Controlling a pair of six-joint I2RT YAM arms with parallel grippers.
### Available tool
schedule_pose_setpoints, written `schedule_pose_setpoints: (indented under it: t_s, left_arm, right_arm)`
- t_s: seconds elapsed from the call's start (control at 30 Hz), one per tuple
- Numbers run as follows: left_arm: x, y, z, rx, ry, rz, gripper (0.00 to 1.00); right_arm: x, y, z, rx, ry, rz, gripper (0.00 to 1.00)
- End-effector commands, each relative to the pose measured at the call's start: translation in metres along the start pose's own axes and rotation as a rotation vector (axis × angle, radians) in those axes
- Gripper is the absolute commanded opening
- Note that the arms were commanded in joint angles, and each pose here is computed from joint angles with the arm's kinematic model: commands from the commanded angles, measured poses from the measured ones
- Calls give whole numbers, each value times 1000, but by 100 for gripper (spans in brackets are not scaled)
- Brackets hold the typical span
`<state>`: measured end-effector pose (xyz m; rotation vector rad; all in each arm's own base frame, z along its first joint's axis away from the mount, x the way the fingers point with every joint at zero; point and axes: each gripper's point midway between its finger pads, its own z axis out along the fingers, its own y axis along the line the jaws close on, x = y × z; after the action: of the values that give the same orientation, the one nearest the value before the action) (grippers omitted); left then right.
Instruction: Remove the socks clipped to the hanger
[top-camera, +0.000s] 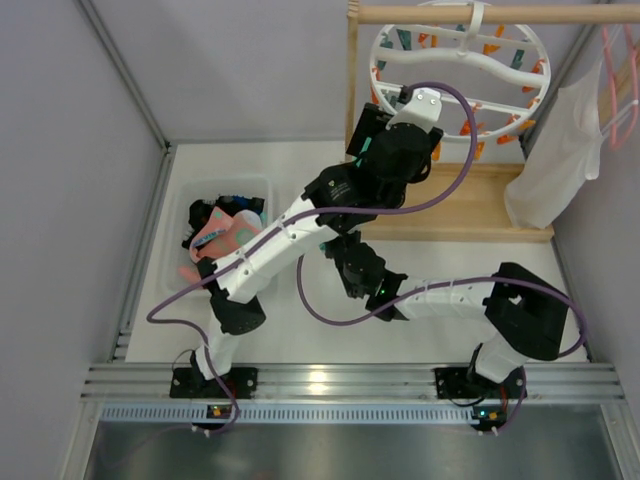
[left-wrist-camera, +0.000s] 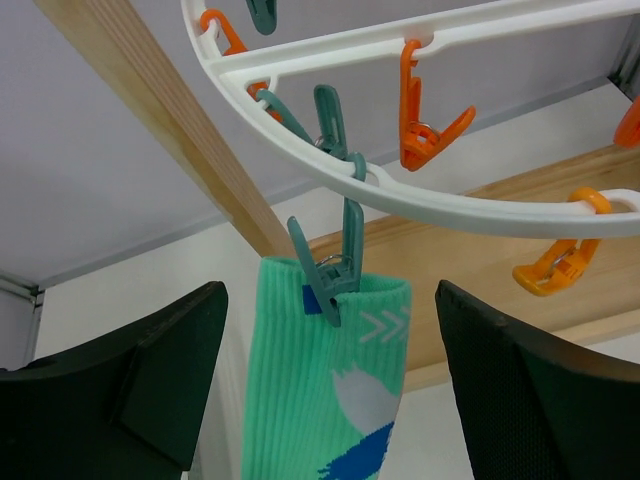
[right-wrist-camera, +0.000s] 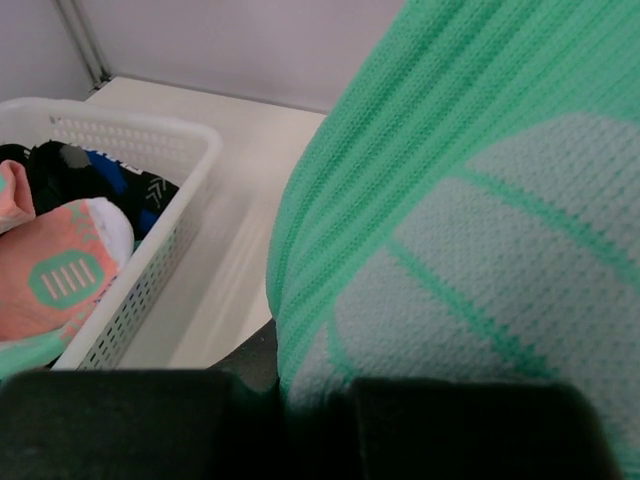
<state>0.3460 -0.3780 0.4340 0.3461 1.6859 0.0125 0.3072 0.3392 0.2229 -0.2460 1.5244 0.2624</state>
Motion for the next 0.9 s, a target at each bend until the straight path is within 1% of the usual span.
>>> schedule_pose_setpoints:
  t_s: [0.0, 0.07, 0.2, 0.4, 0.6, 0.7, 0.73, 0.83, 0.87]
  left_arm:
    - [-24, 9, 3, -33, -73, -20, 86]
    - [-23, 8, 6, -38, -74, -8, 81]
    - [-20, 9, 15, -52, -73, 5, 75]
    - [-17, 13, 27, -64, -70, -1, 68]
    - [-20, 11, 38, -57, -91, -12, 61]
    - [-21, 11, 41, -59, -101, -16, 50]
    - [-22, 12, 41, -59, -104, -19, 43]
    - [-24, 11, 42, -55, -112, -27, 37]
    - [-24, 10, 42, -53, -111, -26, 34]
  right_arm:
    - [-13, 20, -1, -40, -22, 3, 0]
    - [-14, 22, -2, -47, -24, 2, 0]
    - [-13, 25, -3, -66, -26, 0, 0]
    - [-13, 32, -5, -88, -30, -16, 0]
    - [-13, 39, -8, -108, -34, -17, 0]
    - [-13, 42, -9, -117, -33, -19, 0]
    - [-13, 42, -10, -120, -33, -20, 0]
    - [-11, 42, -11, -122, -31, -21, 0]
    - [-12, 42, -11, -122, -35, -17, 0]
